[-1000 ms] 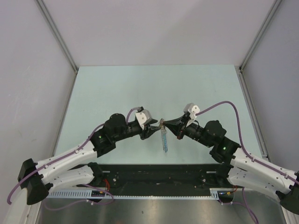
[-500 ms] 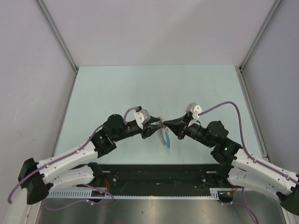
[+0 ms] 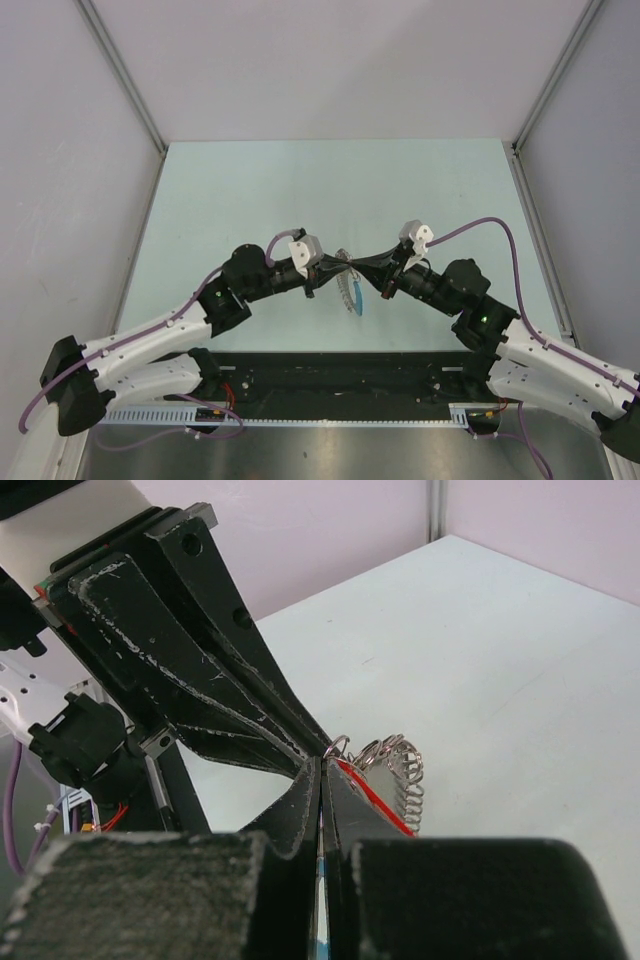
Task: Remove the keys from the keyring
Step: Remove the key from the keyring.
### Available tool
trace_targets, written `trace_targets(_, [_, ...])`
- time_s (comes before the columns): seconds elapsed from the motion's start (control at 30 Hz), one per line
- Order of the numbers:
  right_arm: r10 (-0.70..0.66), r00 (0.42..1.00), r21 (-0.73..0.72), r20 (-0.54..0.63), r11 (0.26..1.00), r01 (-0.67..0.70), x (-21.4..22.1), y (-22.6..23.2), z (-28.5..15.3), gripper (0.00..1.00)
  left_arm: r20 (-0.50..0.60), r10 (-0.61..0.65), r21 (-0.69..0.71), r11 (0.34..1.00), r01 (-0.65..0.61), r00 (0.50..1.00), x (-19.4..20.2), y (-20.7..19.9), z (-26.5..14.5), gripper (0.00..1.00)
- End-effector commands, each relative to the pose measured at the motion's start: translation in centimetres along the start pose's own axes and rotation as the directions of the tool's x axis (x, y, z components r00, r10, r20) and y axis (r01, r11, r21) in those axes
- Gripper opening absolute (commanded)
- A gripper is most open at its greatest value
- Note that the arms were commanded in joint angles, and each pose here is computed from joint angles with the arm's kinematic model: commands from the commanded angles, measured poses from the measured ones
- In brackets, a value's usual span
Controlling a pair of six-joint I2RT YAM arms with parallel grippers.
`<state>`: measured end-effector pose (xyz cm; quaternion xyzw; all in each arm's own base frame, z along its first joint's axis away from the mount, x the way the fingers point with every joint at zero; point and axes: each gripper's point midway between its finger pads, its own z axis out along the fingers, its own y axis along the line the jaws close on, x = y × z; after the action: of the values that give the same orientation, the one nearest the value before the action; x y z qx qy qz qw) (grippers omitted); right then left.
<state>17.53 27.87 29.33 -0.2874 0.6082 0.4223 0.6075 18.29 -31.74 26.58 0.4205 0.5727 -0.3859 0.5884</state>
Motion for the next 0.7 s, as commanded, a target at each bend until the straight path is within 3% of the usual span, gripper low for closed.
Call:
trace_targets(0.0, [-0.009, 0.991, -0.047, 0.137, 0.999, 0.016, -4.8, 1.3, -0.1, 0.00, 0.044, 0.030, 0.041, 0.999, -0.032, 0.999, -1.1, -0.7, 0.3, 0.00])
trace_targets(0.4, [-0.072, 0.995, -0.011, 0.068, 0.997, 0.073, -3.6, -1.5, -1.2, 0.00, 0.039, 0.020, 0.029, 0.999, -0.021, 0.999, -1.3, -0.7, -0.5, 0.00])
trace_targets(0.67, [-0.103, 0.994, -0.134, 0.047, 0.985, 0.109, -3.1, -0.3, -1.6, 0.00, 0.045, -0.002, -0.035, 0.999, 0.003, 0.999, -1.8, 0.3, -0.6, 0.00])
